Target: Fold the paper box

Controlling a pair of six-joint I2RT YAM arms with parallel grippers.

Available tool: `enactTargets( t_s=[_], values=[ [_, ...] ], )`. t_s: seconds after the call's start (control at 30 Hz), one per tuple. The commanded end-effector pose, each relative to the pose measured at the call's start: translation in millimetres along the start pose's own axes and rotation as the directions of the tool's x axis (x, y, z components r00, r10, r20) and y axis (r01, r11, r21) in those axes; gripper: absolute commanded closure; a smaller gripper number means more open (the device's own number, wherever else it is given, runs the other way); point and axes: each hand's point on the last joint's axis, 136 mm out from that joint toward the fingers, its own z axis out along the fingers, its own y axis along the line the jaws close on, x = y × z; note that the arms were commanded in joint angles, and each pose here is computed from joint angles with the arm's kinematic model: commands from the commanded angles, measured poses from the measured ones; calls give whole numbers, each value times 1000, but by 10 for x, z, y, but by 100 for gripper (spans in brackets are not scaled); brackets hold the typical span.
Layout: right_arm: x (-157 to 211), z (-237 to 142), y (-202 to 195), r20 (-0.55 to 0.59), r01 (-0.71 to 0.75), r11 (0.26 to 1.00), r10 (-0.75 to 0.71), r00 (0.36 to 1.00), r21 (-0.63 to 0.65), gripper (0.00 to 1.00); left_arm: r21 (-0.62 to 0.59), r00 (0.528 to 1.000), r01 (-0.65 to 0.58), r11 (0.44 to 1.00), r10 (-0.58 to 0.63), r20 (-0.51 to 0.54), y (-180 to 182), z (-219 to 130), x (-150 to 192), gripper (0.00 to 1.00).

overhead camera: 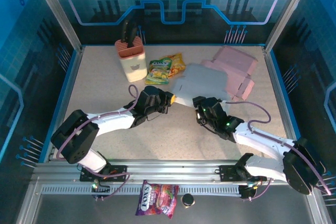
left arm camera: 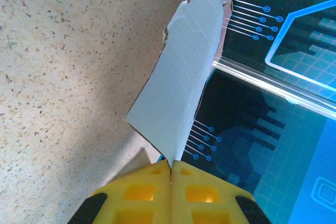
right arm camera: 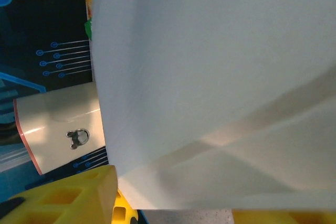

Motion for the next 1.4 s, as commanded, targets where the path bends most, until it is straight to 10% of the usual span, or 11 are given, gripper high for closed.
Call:
enactTargets(
  t_s=[0.0, 0.63, 0.9, 1.1, 1.37],
  values=[
    [-121, -71, 286, 51, -21, 997, 25, 998, -80, 49, 30, 1000, 17, 999, -18, 7, -132, -75, 53, 100],
    [-308, -168, 702, 94, 6, 991, 7, 996, -137, 100, 59, 1000, 15, 998, -14, -21, -287, -106, 152, 100],
    [-435, -463, 1440, 118, 124, 965, -98, 988, -231, 100, 71, 984, -170, 983, 174, -48, -637, -407, 330, 37],
    [-463, -823, 1826, 92, 95, 970, -76, 993, -224, 100, 31, 937, -348, 937, 347, 22, -828, -887, 268, 23],
    [-230, -1636, 1622, -3, 26, 998, -25, 1000, 55, 100, -52, 860, -480, 876, 482, 167, -906, -1515, -200, 27]
  ],
)
